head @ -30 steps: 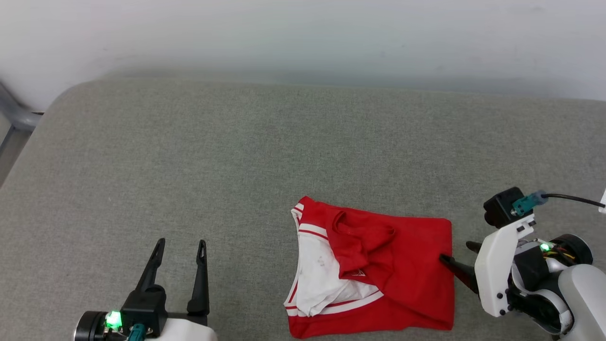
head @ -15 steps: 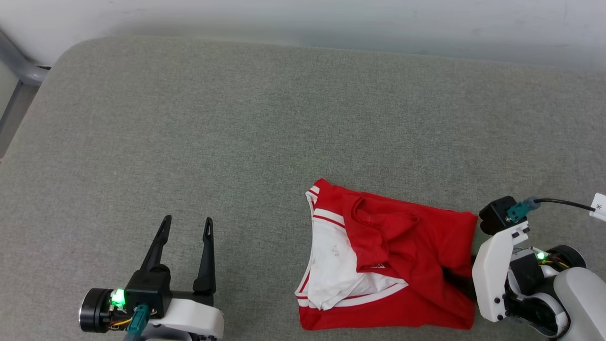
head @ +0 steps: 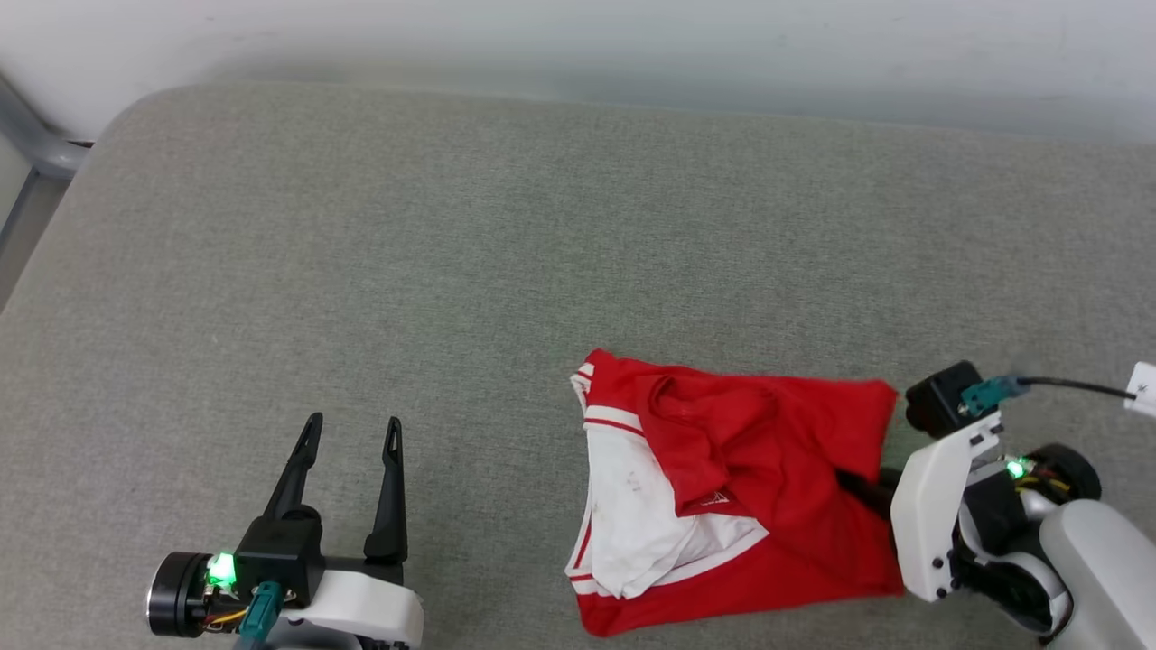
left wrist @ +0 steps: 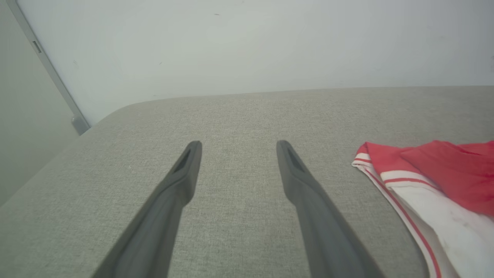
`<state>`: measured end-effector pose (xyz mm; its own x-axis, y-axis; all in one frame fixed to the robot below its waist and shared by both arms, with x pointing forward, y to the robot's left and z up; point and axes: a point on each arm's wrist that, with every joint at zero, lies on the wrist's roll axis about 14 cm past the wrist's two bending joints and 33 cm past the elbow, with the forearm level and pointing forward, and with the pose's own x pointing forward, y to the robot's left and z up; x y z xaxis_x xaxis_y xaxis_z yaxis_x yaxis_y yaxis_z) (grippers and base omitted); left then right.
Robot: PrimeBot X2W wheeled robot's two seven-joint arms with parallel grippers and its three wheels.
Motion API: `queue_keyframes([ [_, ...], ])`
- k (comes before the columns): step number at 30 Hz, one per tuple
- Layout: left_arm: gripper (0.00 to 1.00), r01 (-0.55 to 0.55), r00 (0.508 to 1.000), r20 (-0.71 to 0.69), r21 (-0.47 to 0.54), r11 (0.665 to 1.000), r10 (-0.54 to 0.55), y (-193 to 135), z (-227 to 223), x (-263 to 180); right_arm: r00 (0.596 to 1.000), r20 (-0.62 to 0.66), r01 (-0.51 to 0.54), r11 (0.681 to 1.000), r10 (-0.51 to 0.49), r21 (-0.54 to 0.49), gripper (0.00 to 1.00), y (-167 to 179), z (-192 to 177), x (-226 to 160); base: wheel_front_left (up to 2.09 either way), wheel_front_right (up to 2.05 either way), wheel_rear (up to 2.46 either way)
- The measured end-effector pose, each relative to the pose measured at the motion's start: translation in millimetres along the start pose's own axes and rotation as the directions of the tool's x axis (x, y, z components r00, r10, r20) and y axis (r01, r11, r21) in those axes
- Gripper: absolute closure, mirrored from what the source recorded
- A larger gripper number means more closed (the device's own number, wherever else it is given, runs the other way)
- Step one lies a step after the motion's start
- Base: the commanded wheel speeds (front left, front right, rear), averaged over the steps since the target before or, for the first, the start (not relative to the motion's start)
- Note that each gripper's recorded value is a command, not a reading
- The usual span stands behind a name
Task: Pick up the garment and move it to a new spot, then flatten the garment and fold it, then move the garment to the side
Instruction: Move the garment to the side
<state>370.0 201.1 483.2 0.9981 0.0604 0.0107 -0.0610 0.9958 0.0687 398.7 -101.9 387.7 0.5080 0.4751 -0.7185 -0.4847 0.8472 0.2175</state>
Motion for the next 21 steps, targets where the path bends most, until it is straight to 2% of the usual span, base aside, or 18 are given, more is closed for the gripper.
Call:
queue_keyframes([
  [6, 0.0, 0.02, 1.0, -0.004, -0.005, 1.0, -0.02, -7, -2, 1, 0.994, 0.1, 0.06, 0.995, -0.052, -0.077, 1.0, -15, 27, -19, 0.0, 0.0, 0.0],
  [10, 0.0, 0.054, 0.999, 0.003, -0.013, 0.998, -0.054, -20, -1, 8, 0.983, 0.141, 0.129, 0.987, -0.115, -0.091, 1.0, -35, 34, -38, 0.0, 0.0, 0.0],
  [15, 0.0, 0.109, 0.994, 0.007, -0.022, 0.994, -0.109, -38, -2, 19, 0.959, 0.181, 0.239, 0.966, -0.219, -0.101, 1.0, -68, 38, -66, 0.0, 0.0, 0.0],
  [21, 0.0, 0.182, 0.983, 0.027, -0.019, 0.983, -0.181, -62, -1, 38, 0.91, 0.208, 0.387, 0.915, -0.36, -0.111, 1.0, -113, 42, -107, 0.0, 0.0, 0.0],
])
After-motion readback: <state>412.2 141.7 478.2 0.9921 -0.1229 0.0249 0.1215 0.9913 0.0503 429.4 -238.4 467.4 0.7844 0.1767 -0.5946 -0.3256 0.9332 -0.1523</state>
